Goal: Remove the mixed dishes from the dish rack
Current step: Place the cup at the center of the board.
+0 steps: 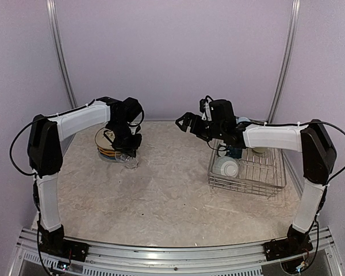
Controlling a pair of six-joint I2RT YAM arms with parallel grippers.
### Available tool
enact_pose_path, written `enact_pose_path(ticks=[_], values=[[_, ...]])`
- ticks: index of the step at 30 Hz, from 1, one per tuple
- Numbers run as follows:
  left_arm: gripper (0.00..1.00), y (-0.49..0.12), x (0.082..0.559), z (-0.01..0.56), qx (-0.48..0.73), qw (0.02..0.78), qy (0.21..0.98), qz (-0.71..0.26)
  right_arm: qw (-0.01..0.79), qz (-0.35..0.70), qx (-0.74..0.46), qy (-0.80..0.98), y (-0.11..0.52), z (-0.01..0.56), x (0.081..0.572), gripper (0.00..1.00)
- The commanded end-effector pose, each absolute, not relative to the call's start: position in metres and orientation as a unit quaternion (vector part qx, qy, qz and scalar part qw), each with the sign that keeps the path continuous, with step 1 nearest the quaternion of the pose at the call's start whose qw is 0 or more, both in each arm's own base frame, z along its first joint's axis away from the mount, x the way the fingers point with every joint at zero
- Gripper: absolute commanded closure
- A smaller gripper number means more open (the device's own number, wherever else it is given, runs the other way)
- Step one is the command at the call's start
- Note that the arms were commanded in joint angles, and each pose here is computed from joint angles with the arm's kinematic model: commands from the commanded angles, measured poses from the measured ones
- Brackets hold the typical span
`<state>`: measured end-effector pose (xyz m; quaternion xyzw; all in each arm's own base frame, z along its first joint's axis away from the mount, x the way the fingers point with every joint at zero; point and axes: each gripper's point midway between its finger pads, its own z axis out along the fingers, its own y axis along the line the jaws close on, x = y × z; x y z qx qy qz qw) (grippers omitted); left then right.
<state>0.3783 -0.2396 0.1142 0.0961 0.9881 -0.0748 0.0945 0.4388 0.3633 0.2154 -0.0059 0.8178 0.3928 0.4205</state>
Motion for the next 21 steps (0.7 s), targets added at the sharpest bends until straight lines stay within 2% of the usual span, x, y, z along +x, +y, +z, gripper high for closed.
enact_pose_path(ticks=[1,7,14,21], values=[[1.0,-0.237,0.385,0.113,0.098,0.1,0.989,-0.055,0.436,0.386,-0.003,0.813,0.352,0.232,0.435,0.0],[1.0,-0.238,0.384,0.109,0.096,0.091,0.99,-0.055,0.435,0.387,-0.005,0.813,0.352,0.232,0.434,0.0],[0.84,-0.238,0.383,0.111,0.098,0.092,0.989,-0.059,0.435,0.386,-0.006,0.813,0.352,0.231,0.435,0.0],[0.75,-0.24,0.384,0.121,0.1,0.103,0.987,-0.067,0.436,0.38,-0.008,0.816,0.351,0.231,0.436,0.0]])
